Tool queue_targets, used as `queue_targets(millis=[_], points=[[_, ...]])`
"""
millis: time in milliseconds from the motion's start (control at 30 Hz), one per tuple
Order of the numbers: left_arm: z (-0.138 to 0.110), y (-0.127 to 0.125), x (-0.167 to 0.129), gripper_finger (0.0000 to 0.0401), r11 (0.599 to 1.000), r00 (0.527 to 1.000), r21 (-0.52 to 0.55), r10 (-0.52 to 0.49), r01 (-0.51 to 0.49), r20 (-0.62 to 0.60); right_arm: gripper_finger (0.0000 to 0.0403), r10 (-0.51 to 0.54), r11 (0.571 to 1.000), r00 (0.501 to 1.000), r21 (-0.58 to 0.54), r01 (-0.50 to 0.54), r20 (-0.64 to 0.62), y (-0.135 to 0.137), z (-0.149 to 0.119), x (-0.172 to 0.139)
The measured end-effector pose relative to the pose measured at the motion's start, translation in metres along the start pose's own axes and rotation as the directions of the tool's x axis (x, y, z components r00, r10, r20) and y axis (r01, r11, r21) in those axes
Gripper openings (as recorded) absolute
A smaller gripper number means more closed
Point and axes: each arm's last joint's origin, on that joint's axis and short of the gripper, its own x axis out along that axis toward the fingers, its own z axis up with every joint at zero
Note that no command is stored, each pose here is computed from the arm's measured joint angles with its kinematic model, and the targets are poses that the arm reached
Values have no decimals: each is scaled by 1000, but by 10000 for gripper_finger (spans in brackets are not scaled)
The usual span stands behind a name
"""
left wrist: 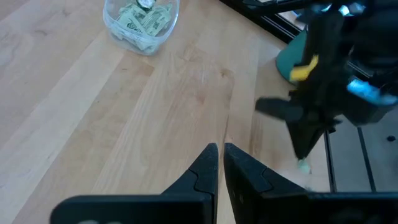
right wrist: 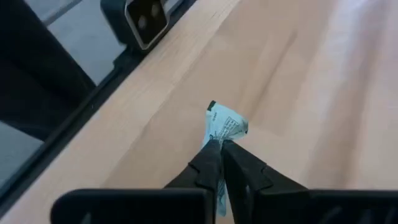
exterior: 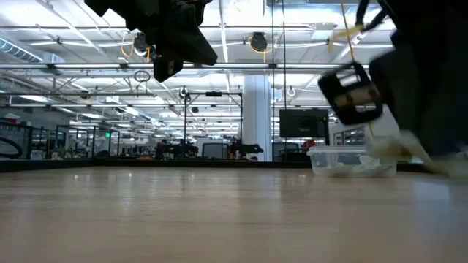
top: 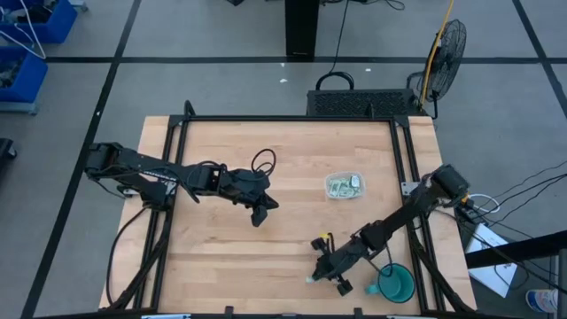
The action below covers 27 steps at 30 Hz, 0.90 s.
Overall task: Pick and place Stevia / Truvia into bins
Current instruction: Put the green stevia packet into the transparent bin
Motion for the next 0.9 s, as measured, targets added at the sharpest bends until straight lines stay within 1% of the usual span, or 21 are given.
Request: queue_targets(millis=[100, 167, 267, 333, 400, 467, 533, 600, 667, 733, 800, 900], points=[[0, 0, 0, 31, 1000, 1000, -2, -1, 1, 1, 13, -28, 1000, 999, 14, 28, -24, -10, 13, -24], [0, 0, 0, 31, 1000, 1000, -3, -1, 1, 2, 13, -55, 998, 997, 31, 56, -52, -18, 20, -46], [0, 0, 0, 31, 1000, 1000, -15, -2, 2, 4, 13, -103, 991, 989, 75, 111, -110, -32, 27, -86], [0, 0, 0, 31, 1000, 1000, -24, -2, 3, 4, 13, -146, 980, 975, 109, 165, -168, -40, 27, -116], [1, 0, 0, 31, 1000, 1000, -29, -3, 4, 6, 13, -221, 958, 950, 131, 254, -221, -48, 23, -144], [1, 0, 0, 31, 1000, 1000, -29, -4, 4, 6, 14, -312, 925, 907, 128, 359, -284, -54, 16, -171], [1, 0, 0, 31, 1000, 1000, -29, -4, 4, 7, 17, -399, 880, 853, 122, 460, -337, -61, 9, -195], [1, 0, 0, 31, 1000, 1000, -29, -2, 2, 8, 22, -480, 826, 803, 126, 549, -353, -68, 4, -214], [1, 0, 0, 31, 1000, 1000, -29, 7, -7, 15, 27, -527, 780, 768, 151, 607, -364, -76, 1, -227], [1, 0, 0, 31, 999, 1000, -29, 19, -18, 22, 35, -544, 752, 757, 191, 631, -360, -85, -2, -233], [1, 0, 0, 31, 999, 999, -29, 23, -23, 26, 44, -528, 751, 759, 207, 627, -380, -93, -9, -233], [1, 0, 0, 31, 999, 999, -37, 24, -23, 26, 64, -498, 751, 764, 237, 616, -410, -106, -24, -224]])
